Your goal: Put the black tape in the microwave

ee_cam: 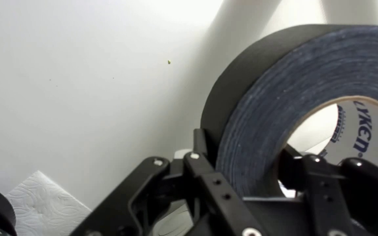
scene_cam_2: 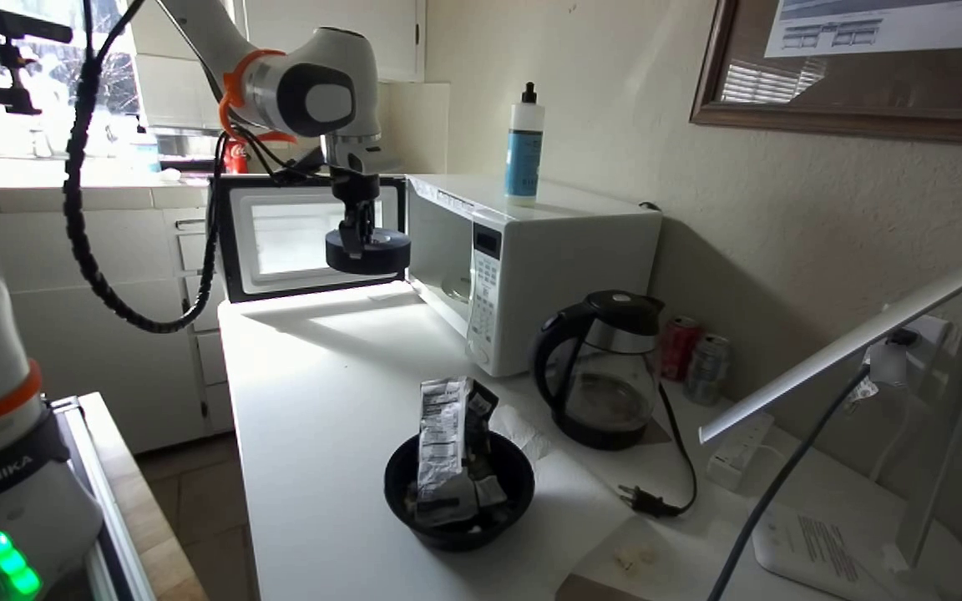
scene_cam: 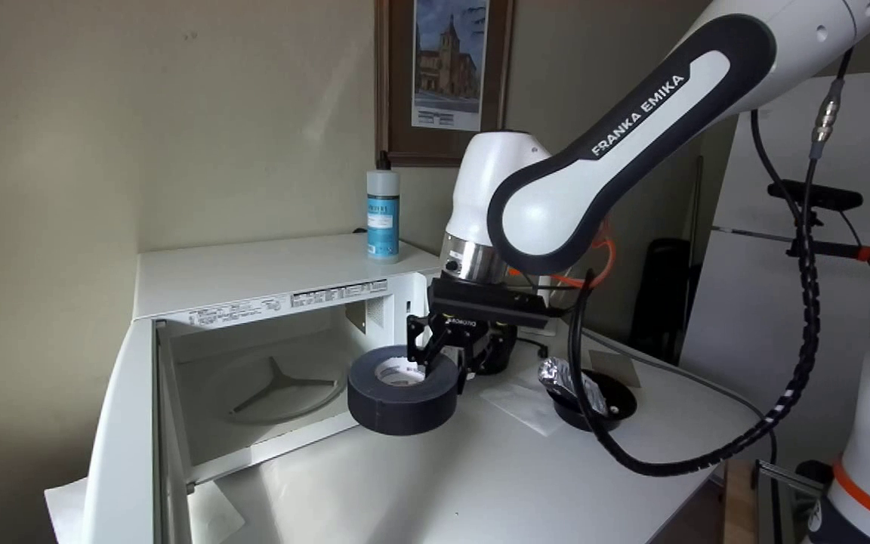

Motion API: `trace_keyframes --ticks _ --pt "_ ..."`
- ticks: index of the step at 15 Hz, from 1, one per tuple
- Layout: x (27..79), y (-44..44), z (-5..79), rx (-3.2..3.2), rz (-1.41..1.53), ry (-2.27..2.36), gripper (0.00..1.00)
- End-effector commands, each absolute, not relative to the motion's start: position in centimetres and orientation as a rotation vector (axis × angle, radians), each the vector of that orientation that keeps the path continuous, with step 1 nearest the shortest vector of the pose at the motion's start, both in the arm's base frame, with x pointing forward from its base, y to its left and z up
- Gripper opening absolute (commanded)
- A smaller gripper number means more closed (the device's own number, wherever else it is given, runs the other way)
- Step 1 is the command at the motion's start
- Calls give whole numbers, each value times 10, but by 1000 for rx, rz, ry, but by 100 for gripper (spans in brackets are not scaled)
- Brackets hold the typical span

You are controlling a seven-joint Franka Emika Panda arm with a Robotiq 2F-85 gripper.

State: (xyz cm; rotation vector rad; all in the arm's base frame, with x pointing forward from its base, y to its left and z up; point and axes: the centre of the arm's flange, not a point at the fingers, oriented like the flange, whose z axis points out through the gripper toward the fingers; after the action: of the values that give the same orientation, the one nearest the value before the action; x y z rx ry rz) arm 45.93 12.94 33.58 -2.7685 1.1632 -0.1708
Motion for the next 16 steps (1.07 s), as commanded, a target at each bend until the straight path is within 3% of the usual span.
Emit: trace_keyframes --ticks 1,8,9,13,14,16 --pt "485 163 325 -2719 -367 1304 23" --pt "545 147 307 -2674 -657 1453 23" --pt "519 122 317 -2709 -595 1430 48" --pt "535 135 301 -2709 -598 1433 48" --pt "535 135 300 -2710 -596 1433 23" --pt "544 151 287 -2703 -652 1439 23"
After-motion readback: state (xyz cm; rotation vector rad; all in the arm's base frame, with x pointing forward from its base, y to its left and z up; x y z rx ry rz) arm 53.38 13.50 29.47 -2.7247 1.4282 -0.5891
